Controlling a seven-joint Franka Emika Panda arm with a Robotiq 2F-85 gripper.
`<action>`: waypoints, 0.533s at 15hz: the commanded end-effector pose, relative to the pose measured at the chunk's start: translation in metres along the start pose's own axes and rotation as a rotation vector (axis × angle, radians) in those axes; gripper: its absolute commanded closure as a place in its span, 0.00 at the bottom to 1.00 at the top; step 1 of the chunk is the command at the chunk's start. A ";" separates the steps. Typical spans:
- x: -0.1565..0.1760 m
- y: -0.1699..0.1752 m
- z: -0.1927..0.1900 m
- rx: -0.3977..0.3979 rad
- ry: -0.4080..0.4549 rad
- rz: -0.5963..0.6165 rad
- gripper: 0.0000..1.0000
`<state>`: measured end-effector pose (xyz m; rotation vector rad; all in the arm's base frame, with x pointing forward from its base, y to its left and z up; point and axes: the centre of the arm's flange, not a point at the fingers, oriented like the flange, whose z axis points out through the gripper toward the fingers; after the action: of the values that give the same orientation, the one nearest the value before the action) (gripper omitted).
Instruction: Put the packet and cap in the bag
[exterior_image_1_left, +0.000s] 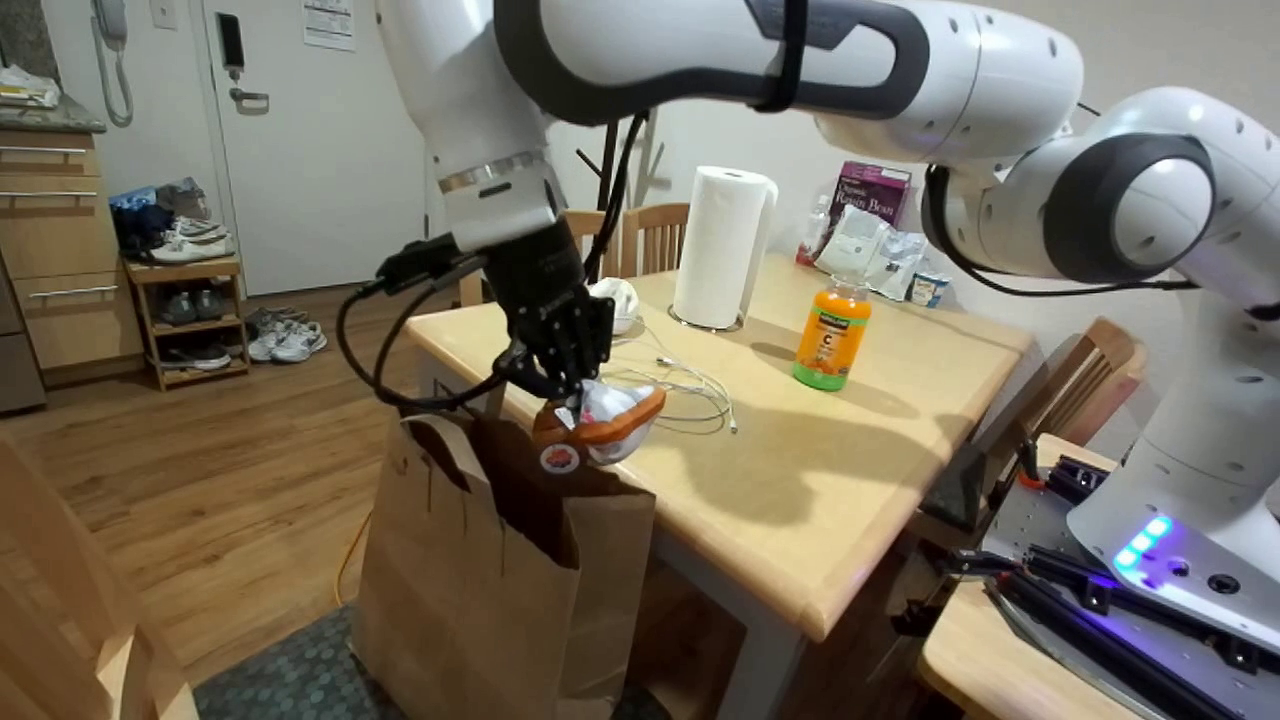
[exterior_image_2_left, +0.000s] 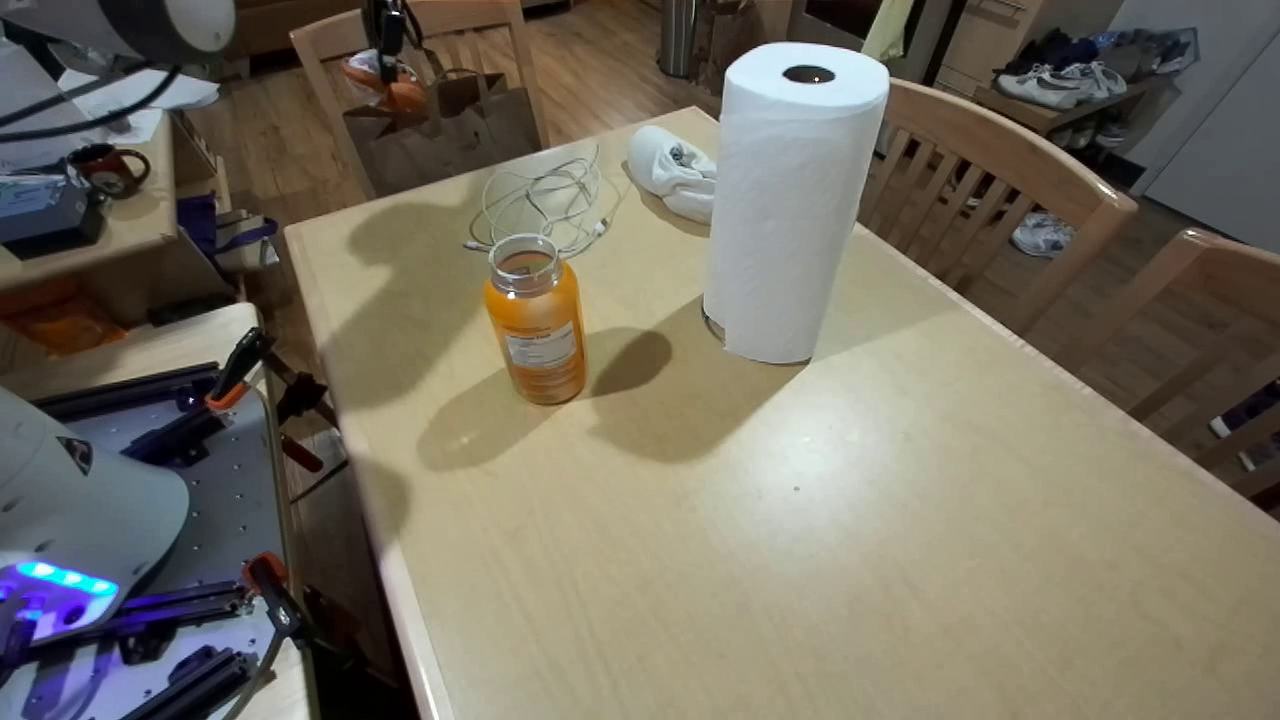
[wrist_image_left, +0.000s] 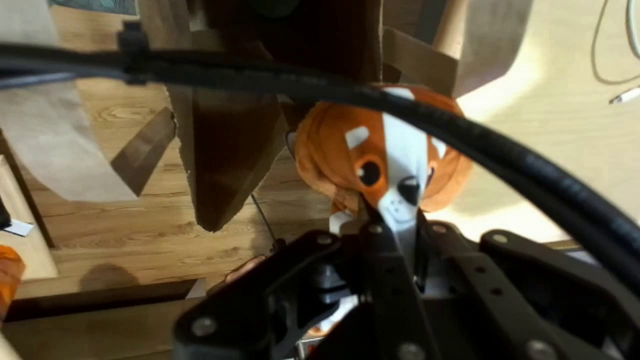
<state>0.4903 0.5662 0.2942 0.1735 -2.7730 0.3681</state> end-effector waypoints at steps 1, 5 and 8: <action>-0.023 0.016 0.003 -0.019 -0.024 -0.194 0.97; -0.021 0.048 0.001 0.022 -0.007 -0.353 0.97; 0.000 0.083 -0.007 0.067 -0.046 -0.360 0.97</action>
<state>0.4542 0.5996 0.2657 0.6105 -2.6939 0.3236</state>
